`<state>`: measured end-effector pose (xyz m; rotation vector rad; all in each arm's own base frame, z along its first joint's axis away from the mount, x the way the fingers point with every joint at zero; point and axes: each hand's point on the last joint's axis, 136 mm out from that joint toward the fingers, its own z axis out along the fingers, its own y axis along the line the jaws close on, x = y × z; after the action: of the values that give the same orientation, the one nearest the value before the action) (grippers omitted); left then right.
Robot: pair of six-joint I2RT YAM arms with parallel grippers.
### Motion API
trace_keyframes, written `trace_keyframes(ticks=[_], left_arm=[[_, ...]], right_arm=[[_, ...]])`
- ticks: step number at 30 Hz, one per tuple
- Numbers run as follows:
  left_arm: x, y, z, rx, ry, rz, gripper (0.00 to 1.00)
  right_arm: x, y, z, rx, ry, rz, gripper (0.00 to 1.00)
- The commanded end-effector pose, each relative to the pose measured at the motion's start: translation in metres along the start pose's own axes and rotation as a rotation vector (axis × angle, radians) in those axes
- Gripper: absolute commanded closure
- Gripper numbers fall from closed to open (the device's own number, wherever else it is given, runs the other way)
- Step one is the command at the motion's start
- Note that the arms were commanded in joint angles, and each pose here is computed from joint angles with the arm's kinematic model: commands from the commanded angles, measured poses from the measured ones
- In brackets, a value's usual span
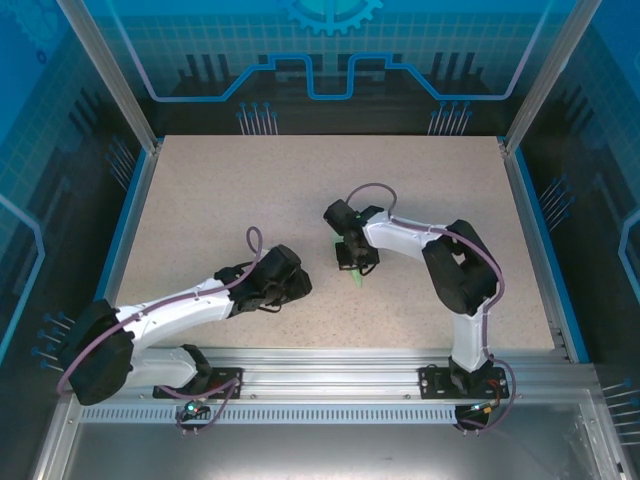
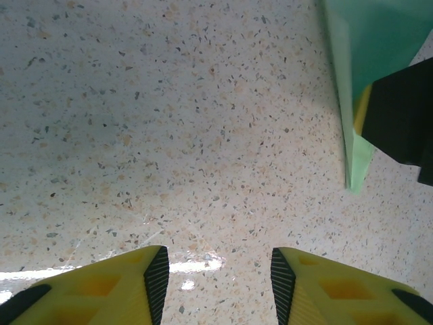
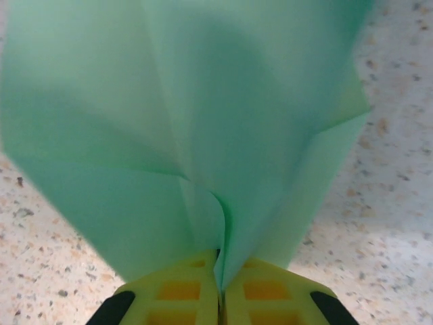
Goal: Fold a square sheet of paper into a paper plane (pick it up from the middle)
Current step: Move a paper plane to the center of the table.
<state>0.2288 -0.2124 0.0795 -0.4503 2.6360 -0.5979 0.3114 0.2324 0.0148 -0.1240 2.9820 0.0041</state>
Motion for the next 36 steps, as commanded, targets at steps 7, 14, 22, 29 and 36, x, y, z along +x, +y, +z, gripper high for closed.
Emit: trace_keyframes(ticks=[7, 14, 22, 29, 36], left_arm=[[0.001, 0.005, 0.002, -0.034, 0.008, -0.003, 0.54], [-0.001, 0.001, 0.000, -0.029, 0.005, -0.001, 0.54], [0.003, 0.009, -0.001, 0.000, -0.008, -0.048, 0.53], [0.004, 0.015, -0.004, 0.000, -0.016, -0.029, 0.52], [0.003, 0.015, -0.006, 0.020, -0.029, -0.025, 0.50]], right_arm=[[0.022, 0.002, 0.022, 0.047, 0.078, -0.039, 0.93], [0.001, 0.004, -0.023, 0.016, -0.015, -0.058, 0.89], [0.001, -0.001, -0.016, 0.036, -0.007, -0.032, 0.87], [0.006, 0.004, -0.007, 0.030, 0.013, -0.018, 0.85], [0.004, 0.002, -0.015, 0.040, -0.001, -0.020, 0.77]])
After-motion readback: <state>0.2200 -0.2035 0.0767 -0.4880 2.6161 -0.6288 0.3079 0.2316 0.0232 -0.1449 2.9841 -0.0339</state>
